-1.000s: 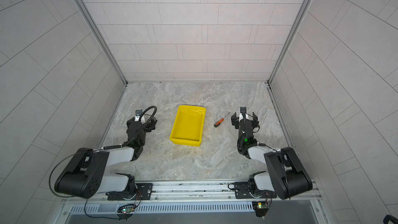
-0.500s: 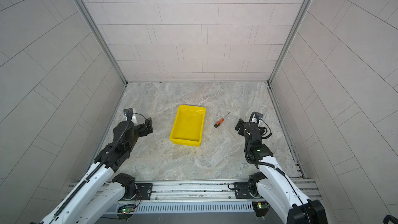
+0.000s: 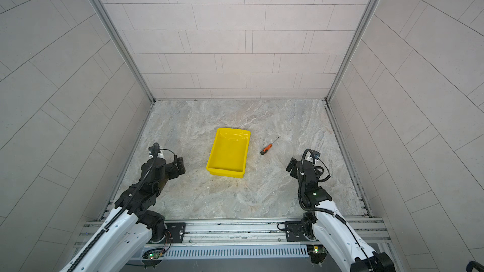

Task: Put the screwdriver in the bin

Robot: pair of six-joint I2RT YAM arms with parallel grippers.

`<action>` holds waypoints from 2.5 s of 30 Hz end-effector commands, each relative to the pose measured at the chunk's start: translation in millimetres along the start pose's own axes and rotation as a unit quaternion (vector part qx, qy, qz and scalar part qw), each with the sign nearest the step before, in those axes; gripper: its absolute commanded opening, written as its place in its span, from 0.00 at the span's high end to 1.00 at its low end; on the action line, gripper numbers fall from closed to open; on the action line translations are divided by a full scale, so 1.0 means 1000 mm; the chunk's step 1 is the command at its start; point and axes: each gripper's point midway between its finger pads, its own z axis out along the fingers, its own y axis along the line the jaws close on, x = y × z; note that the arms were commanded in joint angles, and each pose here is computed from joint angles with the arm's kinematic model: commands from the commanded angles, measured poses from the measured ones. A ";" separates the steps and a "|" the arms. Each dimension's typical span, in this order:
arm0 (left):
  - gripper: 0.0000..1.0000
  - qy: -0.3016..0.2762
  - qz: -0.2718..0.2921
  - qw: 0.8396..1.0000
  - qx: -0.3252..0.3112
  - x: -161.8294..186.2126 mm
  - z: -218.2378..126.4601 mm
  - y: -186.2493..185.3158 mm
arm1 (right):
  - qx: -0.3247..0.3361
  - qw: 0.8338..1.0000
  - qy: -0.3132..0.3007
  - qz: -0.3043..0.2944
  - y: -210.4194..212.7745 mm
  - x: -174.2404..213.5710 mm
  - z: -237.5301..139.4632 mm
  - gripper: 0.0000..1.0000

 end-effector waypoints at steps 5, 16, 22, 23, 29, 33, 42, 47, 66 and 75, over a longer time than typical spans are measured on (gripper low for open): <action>0.00 0.005 -0.046 0.994 -0.098 0.011 -0.006 0.039 | 0.084 0.996 0.005 0.017 -0.021 -0.008 -0.001 0.01; 0.00 0.007 -0.050 0.996 -0.069 0.018 0.000 0.031 | 0.110 0.994 0.014 0.001 0.036 -0.069 0.022 0.01; 0.00 0.012 -0.050 0.996 -0.066 0.020 -0.002 0.031 | 0.043 0.985 0.085 0.144 0.040 -0.091 0.053 0.01; 0.00 0.008 -0.051 0.997 -0.065 0.018 -0.002 0.031 | 0.041 0.985 0.102 0.133 0.048 -0.089 0.053 0.01; 0.00 -0.002 -0.047 0.996 -0.073 0.013 -0.007 0.035 | -0.026 0.962 0.251 0.101 0.113 -0.039 0.043 0.01; 0.00 -0.018 -0.057 0.996 -0.069 0.011 -0.012 0.037 | -0.047 0.942 0.313 0.116 0.149 0.001 0.038 0.03; 0.00 -0.027 -0.048 0.998 -0.025 0.015 -0.005 0.024 | -0.015 0.924 0.364 0.117 0.168 0.043 0.058 0.12; 0.01 -0.016 -0.043 0.999 -0.029 0.016 -0.002 0.023 | 0.010 0.917 0.380 0.121 0.162 0.058 0.067 0.24; 0.08 -0.021 -0.040 0.998 -0.032 0.014 0.002 0.022 | 0.051 0.915 0.382 0.121 0.146 0.060 0.090 0.59; 0.08 -0.019 -0.043 0.998 -0.041 0.015 0.000 0.026 | 0.053 0.906 0.403 0.118 0.148 0.075 0.098 0.58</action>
